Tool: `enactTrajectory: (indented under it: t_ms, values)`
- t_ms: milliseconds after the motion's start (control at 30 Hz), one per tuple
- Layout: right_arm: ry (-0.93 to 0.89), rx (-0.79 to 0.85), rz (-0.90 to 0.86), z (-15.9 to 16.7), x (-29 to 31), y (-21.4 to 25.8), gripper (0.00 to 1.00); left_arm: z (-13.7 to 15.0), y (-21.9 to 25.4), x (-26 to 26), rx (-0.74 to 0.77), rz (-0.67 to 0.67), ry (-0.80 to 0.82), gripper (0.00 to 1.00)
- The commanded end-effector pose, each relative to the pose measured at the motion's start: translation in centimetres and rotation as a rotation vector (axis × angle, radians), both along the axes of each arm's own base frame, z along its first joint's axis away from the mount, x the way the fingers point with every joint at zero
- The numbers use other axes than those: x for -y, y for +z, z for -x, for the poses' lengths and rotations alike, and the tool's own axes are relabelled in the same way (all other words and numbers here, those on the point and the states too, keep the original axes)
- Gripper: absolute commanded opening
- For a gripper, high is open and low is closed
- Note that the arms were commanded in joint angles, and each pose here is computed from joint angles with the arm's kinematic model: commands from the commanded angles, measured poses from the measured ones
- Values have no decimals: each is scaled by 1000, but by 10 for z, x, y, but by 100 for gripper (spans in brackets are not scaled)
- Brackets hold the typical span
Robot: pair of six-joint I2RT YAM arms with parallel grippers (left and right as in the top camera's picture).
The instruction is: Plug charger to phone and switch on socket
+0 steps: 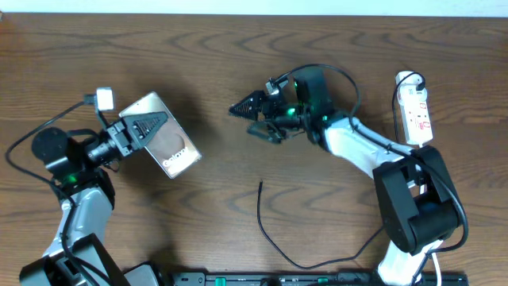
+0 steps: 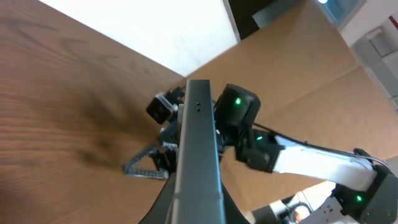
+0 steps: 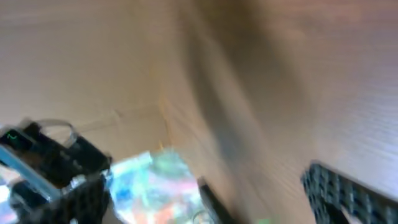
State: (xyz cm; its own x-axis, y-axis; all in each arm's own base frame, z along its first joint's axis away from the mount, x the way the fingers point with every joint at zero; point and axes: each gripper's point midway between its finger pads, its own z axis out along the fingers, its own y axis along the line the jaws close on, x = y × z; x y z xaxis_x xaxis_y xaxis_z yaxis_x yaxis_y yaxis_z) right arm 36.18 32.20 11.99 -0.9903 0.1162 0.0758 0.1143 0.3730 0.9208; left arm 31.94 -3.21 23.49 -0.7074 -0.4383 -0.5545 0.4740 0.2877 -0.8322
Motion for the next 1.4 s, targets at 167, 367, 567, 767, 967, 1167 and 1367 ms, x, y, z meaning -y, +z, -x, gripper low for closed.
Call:
enactTrajectory:
  t_ms: [167, 367, 567, 767, 967, 1167, 1367]
  values:
    - [19, 75, 460, -5, 35, -5, 99, -19, 8, -75, 12, 0, 309, 7]
    - [27, -26, 688, 22, 58, -23, 97, -16, -5, -108, -87, 57, 424, 7]
    - [74, -103, 821, 64, 55, -47, 93, -15, -10, -113, -130, 82, 439, 7]
    - [122, -134, 874, 91, 35, -66, 88, -12, -10, -109, -130, 83, 412, 7]
    - [154, -55, 864, 96, 11, -72, 99, -12, -10, -109, -130, 84, 413, 7]
    - [127, -63, 890, 98, 11, -73, 99, -12, -10, -110, -130, 84, 413, 8]
    - [93, -251, 910, 114, 30, -73, 98, -12, -10, -109, -130, 84, 413, 7]
